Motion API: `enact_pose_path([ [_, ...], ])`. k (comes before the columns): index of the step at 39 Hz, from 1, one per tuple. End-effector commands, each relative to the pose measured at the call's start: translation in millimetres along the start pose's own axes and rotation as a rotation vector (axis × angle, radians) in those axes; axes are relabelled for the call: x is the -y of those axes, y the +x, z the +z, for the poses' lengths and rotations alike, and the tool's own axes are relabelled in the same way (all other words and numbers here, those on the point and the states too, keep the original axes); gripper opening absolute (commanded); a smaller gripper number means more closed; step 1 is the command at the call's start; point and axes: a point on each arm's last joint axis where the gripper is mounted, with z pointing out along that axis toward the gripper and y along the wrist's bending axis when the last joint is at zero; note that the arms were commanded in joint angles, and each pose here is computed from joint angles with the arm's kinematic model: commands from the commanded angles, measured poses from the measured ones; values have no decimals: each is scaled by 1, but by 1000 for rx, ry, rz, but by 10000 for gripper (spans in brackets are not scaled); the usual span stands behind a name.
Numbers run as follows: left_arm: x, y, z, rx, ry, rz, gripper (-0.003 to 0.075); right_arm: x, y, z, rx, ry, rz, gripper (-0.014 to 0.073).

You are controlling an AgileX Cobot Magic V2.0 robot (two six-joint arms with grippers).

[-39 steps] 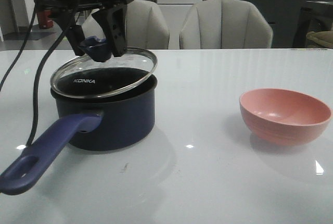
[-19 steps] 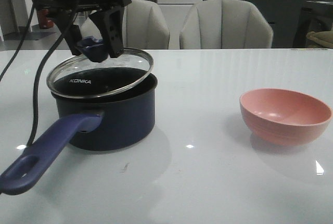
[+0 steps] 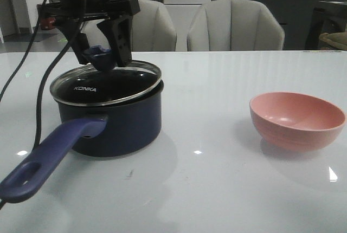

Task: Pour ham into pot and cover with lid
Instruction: 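Lift the lid with the left gripper and lower it onto the pot, then open the left gripper and raise it away from the lid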

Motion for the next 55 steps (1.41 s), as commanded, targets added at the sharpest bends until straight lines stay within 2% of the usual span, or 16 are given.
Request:
enact_pose_path([
  [1,8,2,-29,45,18,17,417,2,-16,-1,94,19,-5,169],
  [6,8,2,-29,45,18,17,501,2,-16,-1,94,19,-5,169],
  [13,8,2,-30,48,20,17,557,2,-16,-1,94,19,-5,169],
  [20,10,-2,-39,81,20,22,554,2,-16,-1,94,19,-5,169],
  [31,12,-2,-84,205,-6,43,554,2,-16,-1,94,19,-5,169],
  [41,6,24,-136,326,-23,24,552,2,-16,-1,94,19,-5,169],
  [55,4,97,-185,527,-62,14,552,2,-16,-1,94,19,-5,169],
])
